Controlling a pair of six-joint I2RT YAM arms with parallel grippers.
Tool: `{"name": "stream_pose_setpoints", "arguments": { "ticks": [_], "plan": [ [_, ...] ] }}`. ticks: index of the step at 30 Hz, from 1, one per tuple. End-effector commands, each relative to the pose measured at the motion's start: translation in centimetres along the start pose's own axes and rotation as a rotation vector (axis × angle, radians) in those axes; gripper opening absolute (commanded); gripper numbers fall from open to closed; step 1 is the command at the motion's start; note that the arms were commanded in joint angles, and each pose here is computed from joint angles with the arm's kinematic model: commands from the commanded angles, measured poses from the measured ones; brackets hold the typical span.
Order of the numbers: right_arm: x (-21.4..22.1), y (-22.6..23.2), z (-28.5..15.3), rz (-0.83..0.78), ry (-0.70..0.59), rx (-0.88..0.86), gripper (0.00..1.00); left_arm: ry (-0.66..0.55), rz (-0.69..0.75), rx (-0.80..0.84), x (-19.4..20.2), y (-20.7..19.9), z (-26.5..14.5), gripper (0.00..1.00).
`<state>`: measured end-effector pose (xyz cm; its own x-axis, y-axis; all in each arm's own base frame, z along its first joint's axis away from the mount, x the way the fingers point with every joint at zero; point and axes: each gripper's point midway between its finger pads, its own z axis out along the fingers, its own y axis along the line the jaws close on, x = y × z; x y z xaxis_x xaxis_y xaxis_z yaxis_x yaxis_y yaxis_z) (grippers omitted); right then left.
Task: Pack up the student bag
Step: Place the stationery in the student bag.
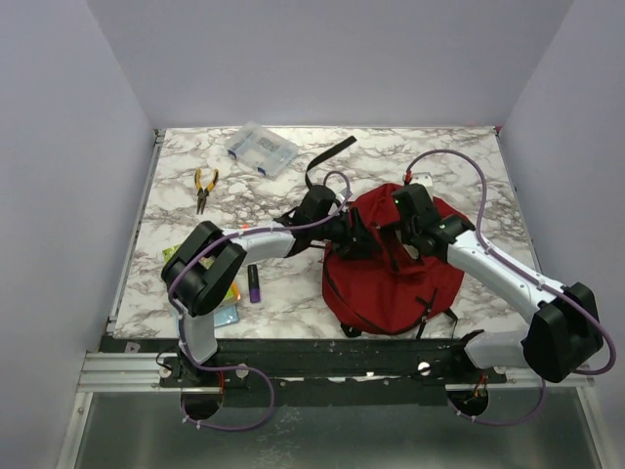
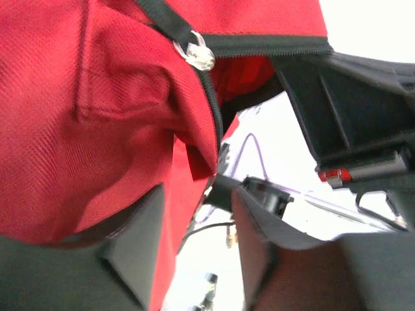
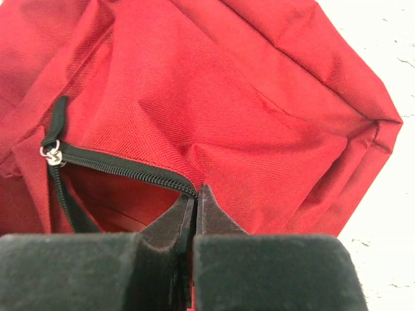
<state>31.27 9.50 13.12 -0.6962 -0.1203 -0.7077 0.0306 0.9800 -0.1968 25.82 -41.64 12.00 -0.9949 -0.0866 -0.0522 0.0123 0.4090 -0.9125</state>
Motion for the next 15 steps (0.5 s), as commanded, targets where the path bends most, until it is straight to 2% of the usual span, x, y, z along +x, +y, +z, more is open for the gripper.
{"name": "stream_pose_setpoints", "arguments": {
  "ticks": [1,6,8,13,15],
  "plan": [
    [-1.6,1.1,-0.8,0.049,-0.056,-0.086,0.01,-0.042,0.205,-0.027,0.2,-2.3,-3.6,0.59],
    [-1.6,1.8,-1.2,0.063,-0.057,-0.136,0.01,-0.084,0.281,-0.096,2.4,-0.7,-8.2,0.87],
    [-1.7,1.8,-1.5,0.069,-0.065,-0.140,0.01,-0.110,0.303,-0.154,3.3,0.8,-10.6,0.91],
    [-2.6,2.3,-1.8,0.077,-0.088,-0.175,0.00,-0.306,0.348,-0.563,3.1,7.3,-18.2,0.93],
    [-2.5,2.7,-1.6,0.084,-0.084,-0.187,0.01,-0.404,0.309,-0.727,2.9,10.4,-21.1,0.93]
  ]
}}
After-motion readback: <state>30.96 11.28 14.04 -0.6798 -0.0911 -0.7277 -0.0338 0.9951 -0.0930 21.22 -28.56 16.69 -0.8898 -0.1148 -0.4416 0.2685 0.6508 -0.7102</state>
